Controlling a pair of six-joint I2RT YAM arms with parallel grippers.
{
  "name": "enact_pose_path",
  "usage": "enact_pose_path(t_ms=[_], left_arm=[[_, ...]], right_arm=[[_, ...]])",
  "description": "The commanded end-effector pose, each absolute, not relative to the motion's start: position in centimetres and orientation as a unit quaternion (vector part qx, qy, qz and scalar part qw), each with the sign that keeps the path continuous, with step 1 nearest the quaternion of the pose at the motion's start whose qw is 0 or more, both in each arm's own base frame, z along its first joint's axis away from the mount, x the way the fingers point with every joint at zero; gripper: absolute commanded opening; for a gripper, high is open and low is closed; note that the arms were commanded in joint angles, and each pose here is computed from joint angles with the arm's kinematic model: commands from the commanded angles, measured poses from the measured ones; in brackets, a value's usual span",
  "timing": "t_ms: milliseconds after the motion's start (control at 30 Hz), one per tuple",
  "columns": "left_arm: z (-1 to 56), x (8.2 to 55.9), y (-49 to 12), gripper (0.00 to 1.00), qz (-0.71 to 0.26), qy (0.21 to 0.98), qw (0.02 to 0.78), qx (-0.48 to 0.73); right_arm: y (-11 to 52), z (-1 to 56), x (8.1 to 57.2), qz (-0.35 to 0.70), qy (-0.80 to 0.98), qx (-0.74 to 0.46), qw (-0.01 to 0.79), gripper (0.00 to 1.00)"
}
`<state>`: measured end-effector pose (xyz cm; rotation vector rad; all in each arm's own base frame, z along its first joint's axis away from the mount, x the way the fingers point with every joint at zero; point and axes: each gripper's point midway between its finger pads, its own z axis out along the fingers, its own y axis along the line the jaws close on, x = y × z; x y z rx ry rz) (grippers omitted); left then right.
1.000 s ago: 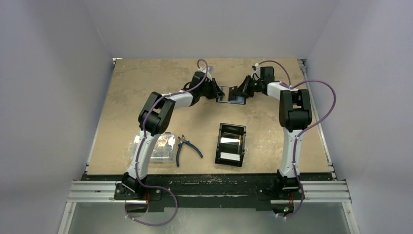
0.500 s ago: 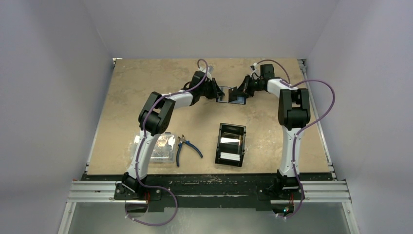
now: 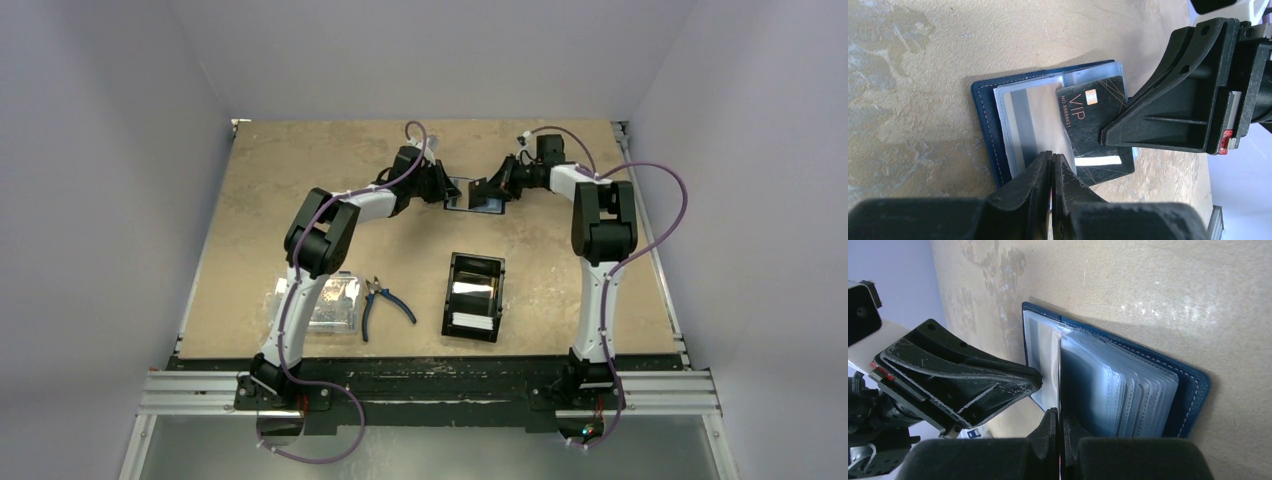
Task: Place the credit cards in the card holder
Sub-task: Insert the credit card into the card holder.
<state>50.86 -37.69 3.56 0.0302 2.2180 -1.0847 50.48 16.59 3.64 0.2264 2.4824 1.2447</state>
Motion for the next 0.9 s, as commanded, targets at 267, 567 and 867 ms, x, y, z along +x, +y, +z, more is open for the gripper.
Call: enact_pose_path(t_ms=[267, 567, 867], left_arm=[[0.4, 50.1, -36.7, 0.08, -0.391, 0.87, 0.3, 0.008], [0.4, 50.0, -36.7, 0.08, -0.393, 0.87, 0.299, 0.006], [0.6, 50.0, -36.7, 0.08, -0.394, 0.869, 0.299, 0.007]], right_arm=[[14.1, 1.5, 50.9, 0.391, 0.882, 0.151, 0.215, 0.0], [13.2, 1.1, 51.4, 0.348, 0.892, 0.155, 0.244, 0.0], [12.7, 1.7, 51.6, 0.314, 0.904, 0.134, 0.259, 0.0]])
